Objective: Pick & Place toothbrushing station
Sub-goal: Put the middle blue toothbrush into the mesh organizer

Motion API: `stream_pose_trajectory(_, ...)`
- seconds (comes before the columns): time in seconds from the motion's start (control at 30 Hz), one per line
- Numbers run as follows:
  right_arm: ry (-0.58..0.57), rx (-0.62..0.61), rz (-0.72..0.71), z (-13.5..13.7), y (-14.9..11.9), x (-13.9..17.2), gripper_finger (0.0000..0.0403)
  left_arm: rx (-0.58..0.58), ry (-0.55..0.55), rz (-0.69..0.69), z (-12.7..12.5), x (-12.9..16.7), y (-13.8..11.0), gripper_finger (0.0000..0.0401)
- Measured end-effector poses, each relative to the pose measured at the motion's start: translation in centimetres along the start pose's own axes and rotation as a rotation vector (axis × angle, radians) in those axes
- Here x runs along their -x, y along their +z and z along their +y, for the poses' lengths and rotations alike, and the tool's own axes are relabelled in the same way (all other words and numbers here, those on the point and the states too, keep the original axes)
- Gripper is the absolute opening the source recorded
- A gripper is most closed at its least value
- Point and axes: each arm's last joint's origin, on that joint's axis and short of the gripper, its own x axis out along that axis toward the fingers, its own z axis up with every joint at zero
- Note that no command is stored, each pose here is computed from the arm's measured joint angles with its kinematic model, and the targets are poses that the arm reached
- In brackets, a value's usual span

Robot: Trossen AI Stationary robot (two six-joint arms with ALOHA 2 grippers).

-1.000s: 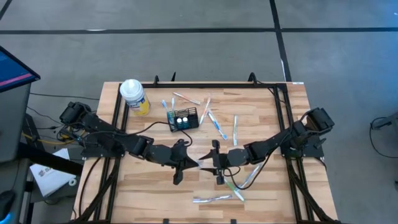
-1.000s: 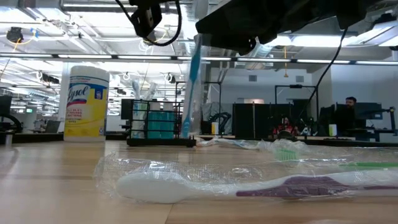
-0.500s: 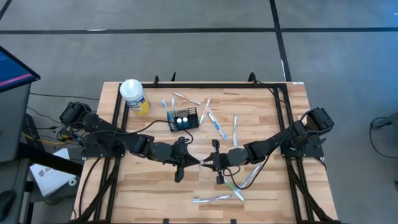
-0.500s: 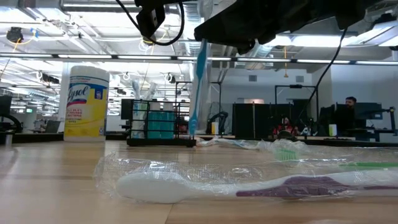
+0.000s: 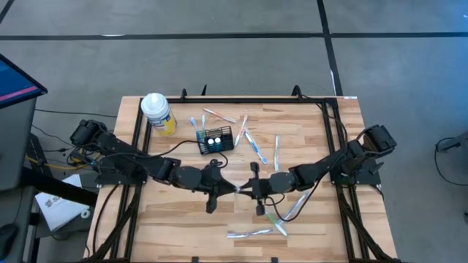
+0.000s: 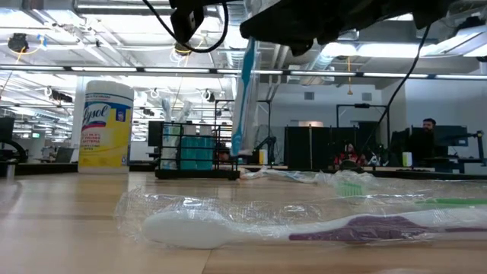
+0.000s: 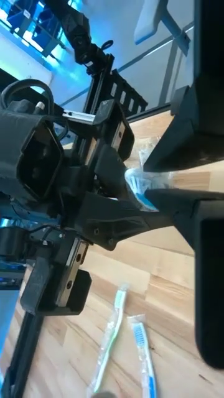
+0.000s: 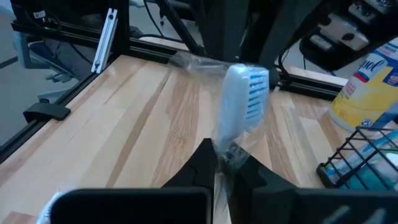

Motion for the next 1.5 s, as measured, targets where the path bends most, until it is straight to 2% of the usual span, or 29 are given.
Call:
stream_pose_trajectory(0.23,-0.002,-0.008,0.015,-0.6,0.1,0.2,0.0005,-0.074,-0.036,-0.093,-0.3,2.4,2.2,0.0086)
stream_pose_trajectory(0.5,-0.041,-0.047,0.012,-2.5,0.1,-0.2,0.0005,-0.097,-0.060,-0.160,-0.4,4.5,3.8,0.0080)
stream_pose_trajectory(0.77,-0.072,-0.112,-0.047,-5.9,2.0,1.3,0.0005,-0.106,-0.053,-0.136,-0.1,4.4,3.1,0.0068)
stream_pose_trajectory(0.93,-0.115,-0.148,-0.087,-8.7,3.4,3.0,0.0005,-0.113,-0.045,-0.115,0.2,4.2,2.2,0.0065)
stream_pose_trajectory(1.1,-0.174,-0.214,-0.100,-11.9,3.7,4.1,0.0005,-0.118,-0.040,-0.099,0.4,4.1,1.6,0.0065)
stream_pose_trajectory(1.33,-0.225,-0.262,-0.051,-15.6,4.1,3.8,0.0005,-0.118,-0.040,-0.099,0.5,4.1,1.5,0.0063)
stream_pose_trajectory(1.5,-0.206,-0.239,-0.048,-17.3,5.6,2.7,0.0005,-0.118,-0.039,-0.099,0.5,4.1,1.5,0.0061)
